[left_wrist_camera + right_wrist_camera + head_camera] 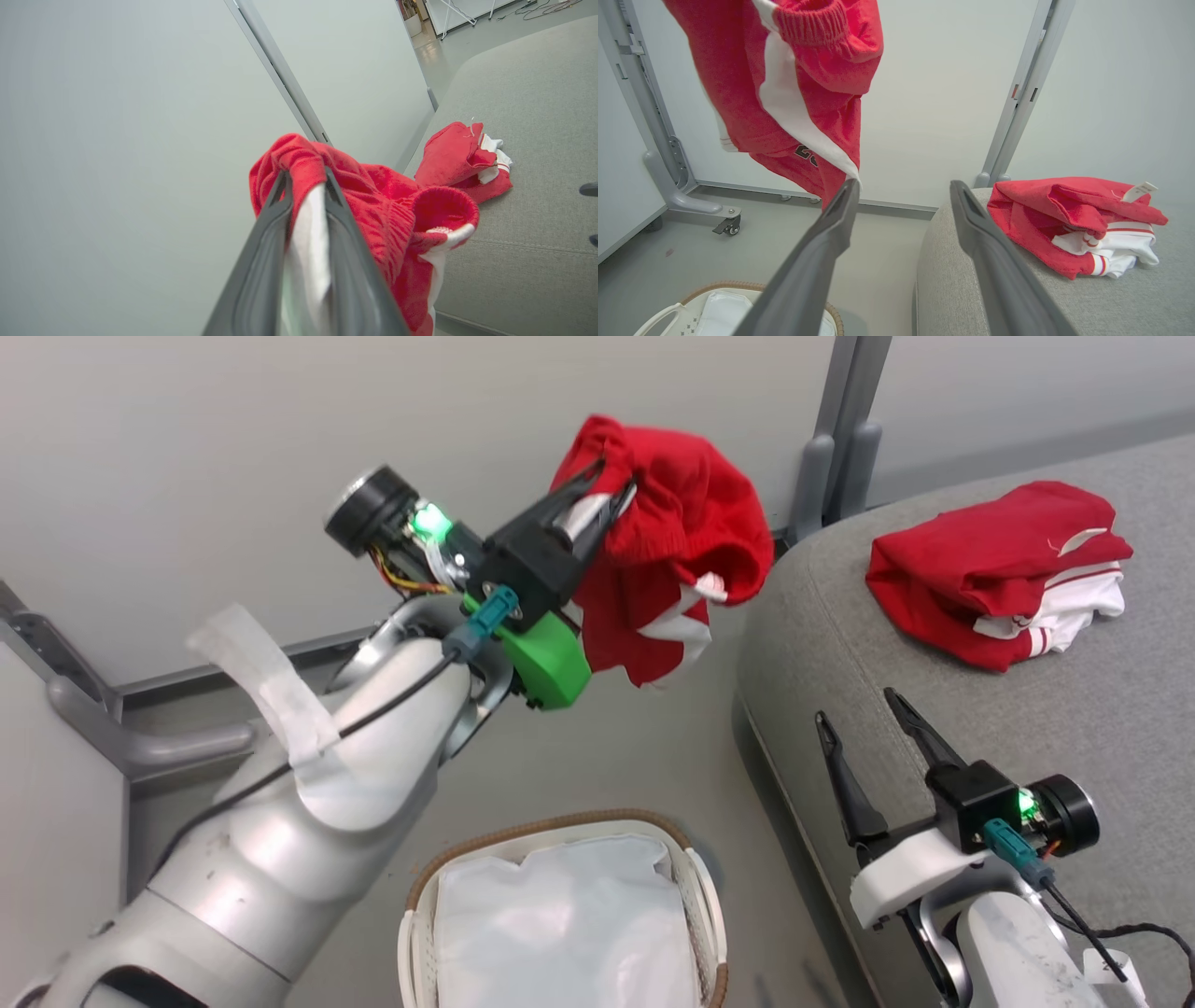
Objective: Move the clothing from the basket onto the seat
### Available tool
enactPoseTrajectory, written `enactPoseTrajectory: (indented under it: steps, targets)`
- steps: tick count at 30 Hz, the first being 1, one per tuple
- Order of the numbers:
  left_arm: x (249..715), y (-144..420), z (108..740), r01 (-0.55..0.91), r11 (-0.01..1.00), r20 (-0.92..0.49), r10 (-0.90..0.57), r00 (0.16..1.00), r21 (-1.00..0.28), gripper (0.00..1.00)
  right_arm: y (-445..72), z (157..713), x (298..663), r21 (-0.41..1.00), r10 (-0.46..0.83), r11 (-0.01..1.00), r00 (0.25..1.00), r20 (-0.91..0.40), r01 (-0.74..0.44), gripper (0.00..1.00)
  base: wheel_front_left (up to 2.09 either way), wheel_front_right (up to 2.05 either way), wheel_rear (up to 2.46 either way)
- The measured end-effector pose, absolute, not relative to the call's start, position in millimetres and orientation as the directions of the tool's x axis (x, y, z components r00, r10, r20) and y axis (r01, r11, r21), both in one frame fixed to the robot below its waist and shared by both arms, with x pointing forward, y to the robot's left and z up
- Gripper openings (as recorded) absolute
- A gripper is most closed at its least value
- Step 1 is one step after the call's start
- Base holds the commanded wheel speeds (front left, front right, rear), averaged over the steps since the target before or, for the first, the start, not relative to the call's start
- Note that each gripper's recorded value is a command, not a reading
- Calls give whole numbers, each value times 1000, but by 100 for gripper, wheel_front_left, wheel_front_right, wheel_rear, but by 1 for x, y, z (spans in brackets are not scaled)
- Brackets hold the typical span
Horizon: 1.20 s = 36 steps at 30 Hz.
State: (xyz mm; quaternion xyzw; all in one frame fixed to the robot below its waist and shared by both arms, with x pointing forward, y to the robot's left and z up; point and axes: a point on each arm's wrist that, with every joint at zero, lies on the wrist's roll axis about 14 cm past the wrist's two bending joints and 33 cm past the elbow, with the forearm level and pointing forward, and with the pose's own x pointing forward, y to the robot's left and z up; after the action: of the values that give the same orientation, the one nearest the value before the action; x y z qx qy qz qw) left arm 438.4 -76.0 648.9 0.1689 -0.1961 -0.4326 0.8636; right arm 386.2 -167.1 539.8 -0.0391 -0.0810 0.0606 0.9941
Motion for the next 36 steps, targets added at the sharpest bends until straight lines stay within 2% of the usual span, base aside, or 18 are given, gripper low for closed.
enactPoseTrajectory:
  steps: [11, 20, 31, 36]
  targets:
    - [427, -69, 690, 653, 575, 240, -811, 533, 493, 0, -128, 575, 402, -173, 252, 961, 939, 236, -215, 100, 0, 0, 0]
    - [406, -71, 701, 677, 561, 257, -825, 503, 477, 0, -107, 560, 423, -274, 322, 922, 934, 152, -274, 100, 0, 0, 0]
    - [378, -69, 719, 702, 543, 288, -840, 461, 461, 0, -102, 537, 444, -319, 333, 898, 942, 45, -302, 100, 0, 0, 0]
    - [370, -69, 720, 720, 533, 290, -846, 448, 444, 0, -90, 549, 452, -322, 359, 891, 931, 67, -320, 100, 0, 0, 0]
